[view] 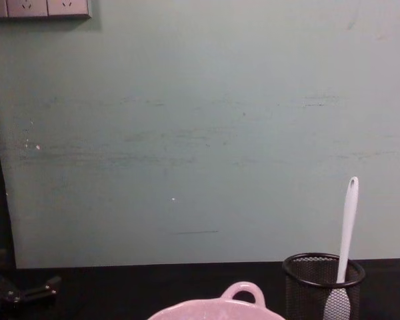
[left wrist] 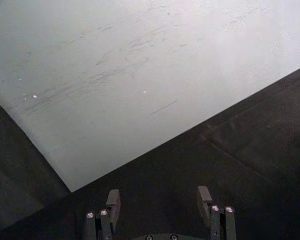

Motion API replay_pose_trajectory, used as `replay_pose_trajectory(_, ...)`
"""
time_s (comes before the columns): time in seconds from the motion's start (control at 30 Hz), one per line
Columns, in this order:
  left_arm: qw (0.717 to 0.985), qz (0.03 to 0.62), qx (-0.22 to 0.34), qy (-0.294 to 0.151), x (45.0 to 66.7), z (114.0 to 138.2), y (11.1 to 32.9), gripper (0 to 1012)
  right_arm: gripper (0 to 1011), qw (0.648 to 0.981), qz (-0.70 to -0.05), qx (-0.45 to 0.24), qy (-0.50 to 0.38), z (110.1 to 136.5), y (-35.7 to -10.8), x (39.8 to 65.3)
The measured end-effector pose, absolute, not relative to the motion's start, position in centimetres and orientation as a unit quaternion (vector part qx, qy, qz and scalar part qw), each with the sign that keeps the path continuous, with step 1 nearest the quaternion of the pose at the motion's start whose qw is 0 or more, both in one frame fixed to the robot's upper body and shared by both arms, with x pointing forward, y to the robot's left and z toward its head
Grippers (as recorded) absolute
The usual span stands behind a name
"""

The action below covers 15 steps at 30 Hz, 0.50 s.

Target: Use the one hand to pick up the spoon and stir the clear water in the bowl.

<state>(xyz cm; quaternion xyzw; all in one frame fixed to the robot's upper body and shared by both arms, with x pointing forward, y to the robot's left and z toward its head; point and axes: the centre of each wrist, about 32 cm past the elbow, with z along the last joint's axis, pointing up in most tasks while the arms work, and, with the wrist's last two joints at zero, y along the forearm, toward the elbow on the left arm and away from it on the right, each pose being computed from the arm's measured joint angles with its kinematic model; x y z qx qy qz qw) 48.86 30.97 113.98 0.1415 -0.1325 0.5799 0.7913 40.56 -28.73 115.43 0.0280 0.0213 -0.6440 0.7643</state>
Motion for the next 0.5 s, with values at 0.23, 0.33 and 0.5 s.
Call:
replay_pose_trajectory(0.23, 0.791, 0.58, 0.141, -0.132, 48.9, 114.0, 31.0, 1011, 1002, 0.766, -0.642, 0.022, 0.009, 113.8, -30.0, 41.1)
replay_pose_trajectory(0.33, 0.791, 0.58, 0.141, -0.132, 48.9, 114.0, 31.0, 1011, 1002, 0.77, -0.638, 0.019, 0.001, 113.3, -30.4, 41.5)
replay_pose_trajectory(0.5, 0.791, 0.58, 0.141, -0.132, 48.9, 114.0, 31.0, 1011, 1003, 0.772, -0.635, 0.024, -0.005, 113.1, -30.6, 41.8)
